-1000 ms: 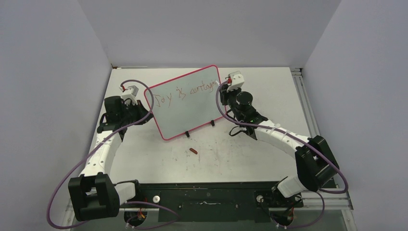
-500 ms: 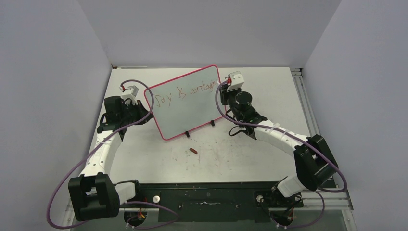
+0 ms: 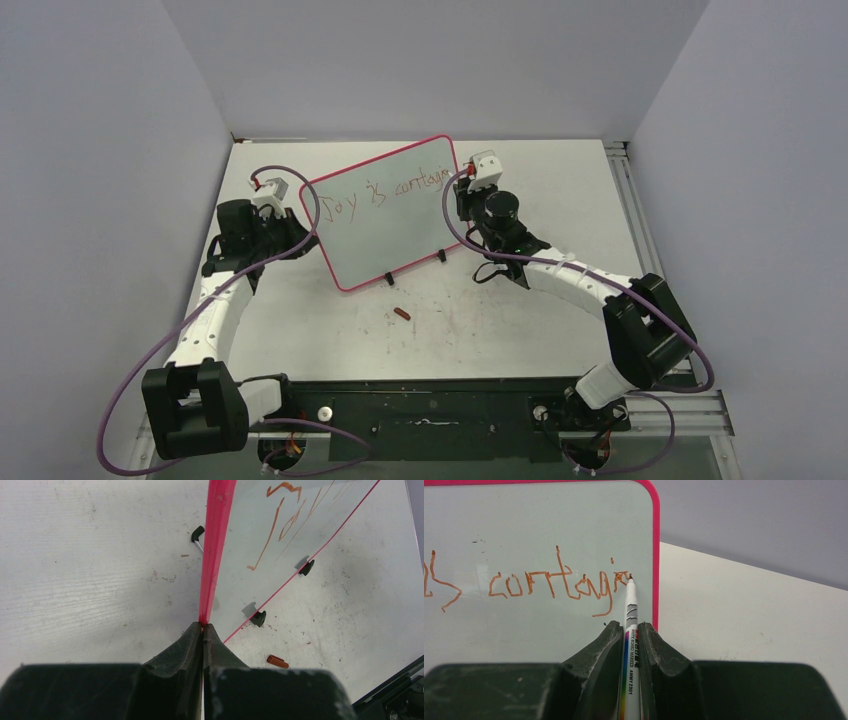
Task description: Write a sentence on the whiteboard
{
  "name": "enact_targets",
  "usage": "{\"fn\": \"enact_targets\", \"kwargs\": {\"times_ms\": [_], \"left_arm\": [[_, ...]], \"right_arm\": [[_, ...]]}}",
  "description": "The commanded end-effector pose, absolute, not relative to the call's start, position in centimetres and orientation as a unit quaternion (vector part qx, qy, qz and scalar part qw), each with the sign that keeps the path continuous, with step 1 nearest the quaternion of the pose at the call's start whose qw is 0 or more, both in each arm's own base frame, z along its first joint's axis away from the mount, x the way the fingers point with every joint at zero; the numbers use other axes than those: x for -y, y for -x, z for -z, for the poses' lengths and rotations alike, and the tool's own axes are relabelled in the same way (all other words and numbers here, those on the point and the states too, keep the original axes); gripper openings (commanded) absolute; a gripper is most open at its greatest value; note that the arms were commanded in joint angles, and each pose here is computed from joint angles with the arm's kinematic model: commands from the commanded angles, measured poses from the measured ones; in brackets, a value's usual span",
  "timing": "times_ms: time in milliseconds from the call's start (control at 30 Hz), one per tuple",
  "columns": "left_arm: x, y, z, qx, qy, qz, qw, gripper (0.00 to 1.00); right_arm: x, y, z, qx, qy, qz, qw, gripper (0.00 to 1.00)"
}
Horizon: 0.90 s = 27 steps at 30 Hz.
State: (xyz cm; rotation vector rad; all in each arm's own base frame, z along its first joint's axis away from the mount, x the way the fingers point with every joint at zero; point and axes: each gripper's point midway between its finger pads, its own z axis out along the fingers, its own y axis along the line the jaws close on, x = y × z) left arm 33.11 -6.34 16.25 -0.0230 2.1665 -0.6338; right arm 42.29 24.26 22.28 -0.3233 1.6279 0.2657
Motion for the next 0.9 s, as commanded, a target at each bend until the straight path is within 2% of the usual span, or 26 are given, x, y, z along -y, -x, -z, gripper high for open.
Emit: {"fn": "enact_targets", "kwargs": {"times_ms": [0,467,867], "left_arm": [[6.7,-33.9,-18.4,-0.854,-0.009,0.255,0.453,0.0],[6.7,-33.9,-18.5,-0.853,-0.01,0.256,0.454,0.0],[6.7,-33.9,-18.5,-0.853,-0.011,0.256,0.455,0.0]], "right_arm": [[-24.7,-42.6,-24.9,-0.697,0.134,-0.126,0.694,0.05],[-23.8,-41.7,-23.1,-0.714,0.13,-0.118,0.678,0.05],[-23.7,-42.5,-25.0,-0.697,0.121,-0.111,0.698,0.05]]}}
